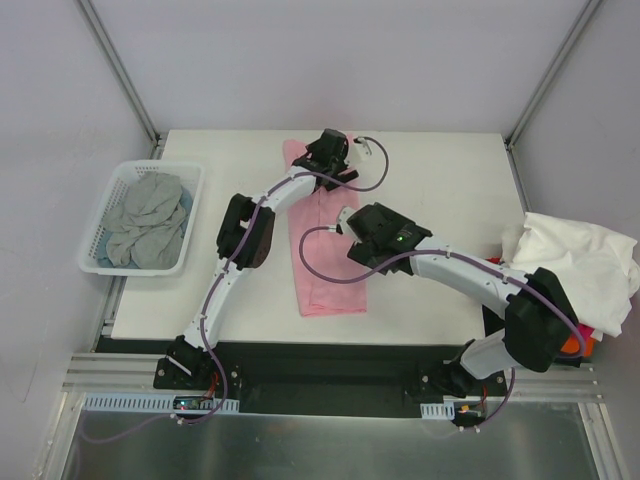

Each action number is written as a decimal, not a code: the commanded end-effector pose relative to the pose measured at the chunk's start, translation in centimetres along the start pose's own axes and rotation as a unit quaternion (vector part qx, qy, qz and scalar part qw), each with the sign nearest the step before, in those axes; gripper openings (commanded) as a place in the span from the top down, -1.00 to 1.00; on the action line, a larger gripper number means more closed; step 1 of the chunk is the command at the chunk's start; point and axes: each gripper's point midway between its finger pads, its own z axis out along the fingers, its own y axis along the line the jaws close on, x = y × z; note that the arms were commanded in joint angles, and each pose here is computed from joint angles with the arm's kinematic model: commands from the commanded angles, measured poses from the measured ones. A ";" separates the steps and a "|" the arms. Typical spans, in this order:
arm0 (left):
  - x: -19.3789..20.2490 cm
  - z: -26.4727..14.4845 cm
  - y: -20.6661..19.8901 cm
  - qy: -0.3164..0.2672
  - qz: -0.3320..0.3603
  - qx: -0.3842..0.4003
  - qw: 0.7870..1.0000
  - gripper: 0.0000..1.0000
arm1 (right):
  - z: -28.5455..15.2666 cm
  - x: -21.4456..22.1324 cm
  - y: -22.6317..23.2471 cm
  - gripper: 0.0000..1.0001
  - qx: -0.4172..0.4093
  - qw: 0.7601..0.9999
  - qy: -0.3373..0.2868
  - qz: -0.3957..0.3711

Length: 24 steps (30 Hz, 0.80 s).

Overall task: Fold and stack the t-shirts
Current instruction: Grab the bottom of the folded rectangular tshirt with right arm

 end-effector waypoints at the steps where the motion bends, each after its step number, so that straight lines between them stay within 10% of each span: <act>1: -5.2 -4.0 5.1 -0.052 -0.005 -0.046 0.998 -0.98 | 0.0 -2.0 1.6 -0.93 -0.015 1.000 -0.018 -0.016; 24: -1.4 -3.8 5.3 -0.014 -0.005 -0.041 0.999 -0.95 | 0.2 -1.9 2.3 -0.93 -0.006 0.999 -0.014 -0.029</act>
